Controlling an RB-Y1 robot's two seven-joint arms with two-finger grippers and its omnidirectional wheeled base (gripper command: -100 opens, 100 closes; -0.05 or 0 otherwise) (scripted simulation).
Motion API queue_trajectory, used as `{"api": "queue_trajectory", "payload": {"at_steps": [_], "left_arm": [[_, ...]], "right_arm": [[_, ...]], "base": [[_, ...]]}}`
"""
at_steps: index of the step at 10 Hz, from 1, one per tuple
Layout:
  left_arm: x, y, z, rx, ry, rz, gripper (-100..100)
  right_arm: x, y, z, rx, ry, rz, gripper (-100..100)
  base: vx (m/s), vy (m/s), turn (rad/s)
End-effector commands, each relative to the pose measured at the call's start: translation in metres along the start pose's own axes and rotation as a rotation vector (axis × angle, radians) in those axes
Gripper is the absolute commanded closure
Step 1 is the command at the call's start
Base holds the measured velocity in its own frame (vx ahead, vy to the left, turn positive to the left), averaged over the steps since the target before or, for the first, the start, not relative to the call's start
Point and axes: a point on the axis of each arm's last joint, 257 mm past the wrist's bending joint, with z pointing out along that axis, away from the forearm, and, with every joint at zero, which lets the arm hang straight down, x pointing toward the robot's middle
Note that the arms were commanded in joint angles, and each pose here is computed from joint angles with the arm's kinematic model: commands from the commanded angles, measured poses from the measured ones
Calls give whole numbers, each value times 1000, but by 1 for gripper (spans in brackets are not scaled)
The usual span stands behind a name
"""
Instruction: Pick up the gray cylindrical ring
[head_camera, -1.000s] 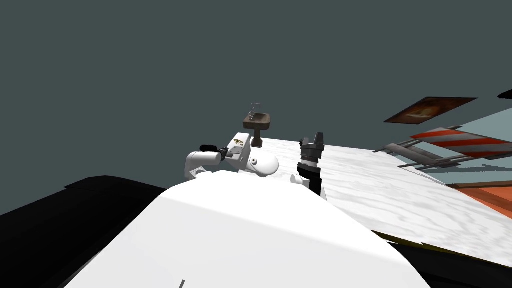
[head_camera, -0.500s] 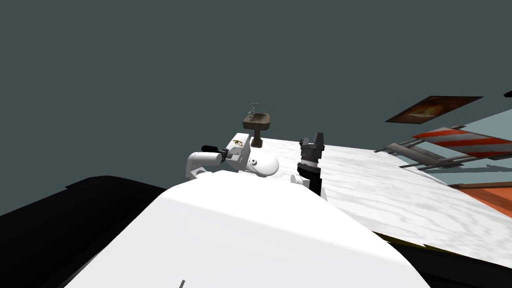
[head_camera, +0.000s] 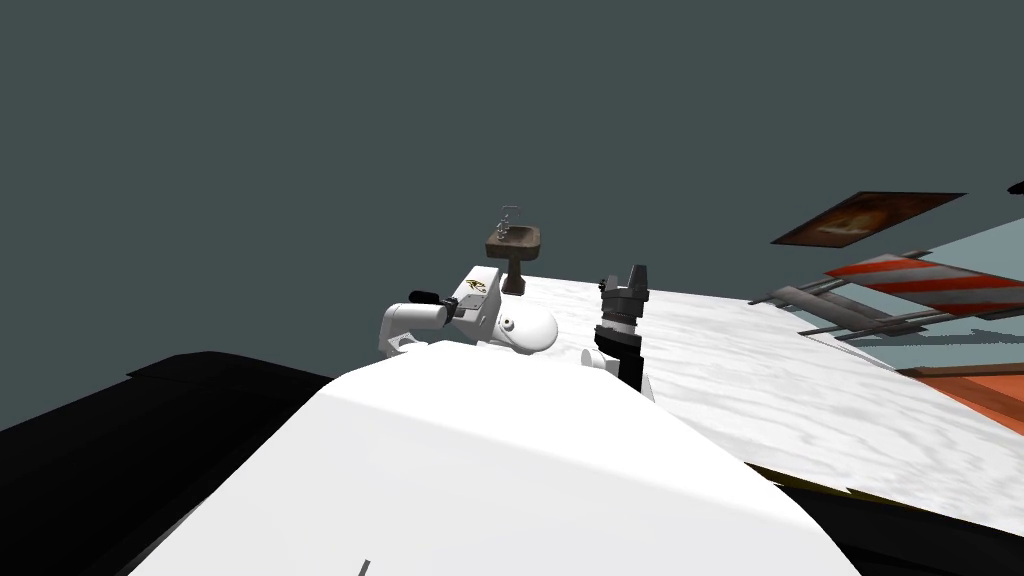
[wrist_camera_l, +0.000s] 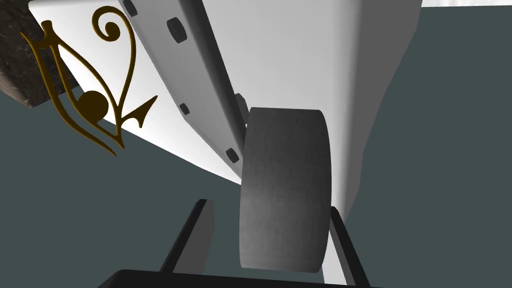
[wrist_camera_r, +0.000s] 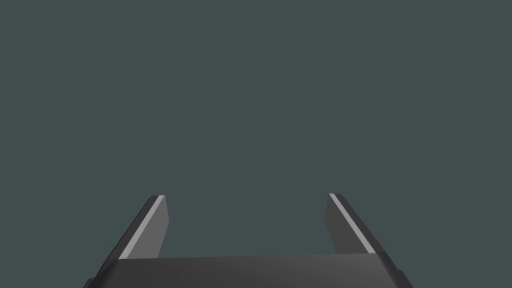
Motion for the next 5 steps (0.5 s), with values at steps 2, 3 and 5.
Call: {"api": "queue_trajectory", "payload": {"at_steps": [2, 3, 5], "left_arm": [[2, 1, 0, -2, 5, 6, 100], [3, -1, 0, 2, 7, 7, 100], [3, 0, 0, -1, 7, 5, 0]], "right_arm": [[0, 0, 0, 0, 0, 0, 0], [0, 0, 0, 0, 0, 0, 0], [0, 0, 0, 0, 0, 0, 0]], "base": [[-3, 0, -19], [0, 0, 0], [0, 0, 0]]}}
